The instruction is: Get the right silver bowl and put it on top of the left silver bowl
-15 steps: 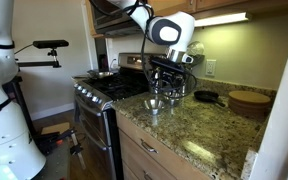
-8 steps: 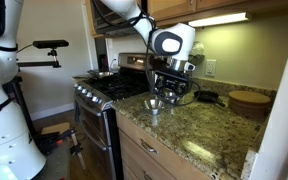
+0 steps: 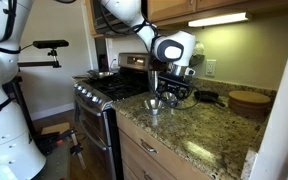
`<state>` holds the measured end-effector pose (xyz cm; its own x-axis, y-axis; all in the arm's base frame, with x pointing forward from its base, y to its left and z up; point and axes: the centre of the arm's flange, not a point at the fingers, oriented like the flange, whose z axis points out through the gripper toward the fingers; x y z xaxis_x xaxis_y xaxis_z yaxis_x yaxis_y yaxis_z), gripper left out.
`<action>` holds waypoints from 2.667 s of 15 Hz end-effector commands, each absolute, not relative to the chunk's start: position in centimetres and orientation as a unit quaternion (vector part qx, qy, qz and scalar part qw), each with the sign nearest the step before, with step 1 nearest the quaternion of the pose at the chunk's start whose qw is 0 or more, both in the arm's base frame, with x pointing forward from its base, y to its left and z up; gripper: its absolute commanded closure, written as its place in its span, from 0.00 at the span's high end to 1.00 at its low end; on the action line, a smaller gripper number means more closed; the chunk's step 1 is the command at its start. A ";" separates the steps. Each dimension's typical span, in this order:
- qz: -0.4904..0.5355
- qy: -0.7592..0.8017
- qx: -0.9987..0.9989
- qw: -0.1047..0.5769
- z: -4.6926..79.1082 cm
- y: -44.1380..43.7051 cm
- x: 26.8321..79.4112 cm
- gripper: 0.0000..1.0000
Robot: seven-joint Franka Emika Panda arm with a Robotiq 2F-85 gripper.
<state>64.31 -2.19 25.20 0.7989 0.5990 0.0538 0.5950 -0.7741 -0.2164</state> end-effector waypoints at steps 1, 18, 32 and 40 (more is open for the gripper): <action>0.017 -0.322 -0.940 0.113 25.3 -1.9 64.3 1.00; 0.058 -0.353 -0.928 0.105 21.2 -0.4 63.7 0.67; 0.045 -0.338 -0.935 0.092 23.6 -2.8 64.4 0.01; 0.030 -0.285 -0.954 0.084 26.3 -7.4 66.5 0.02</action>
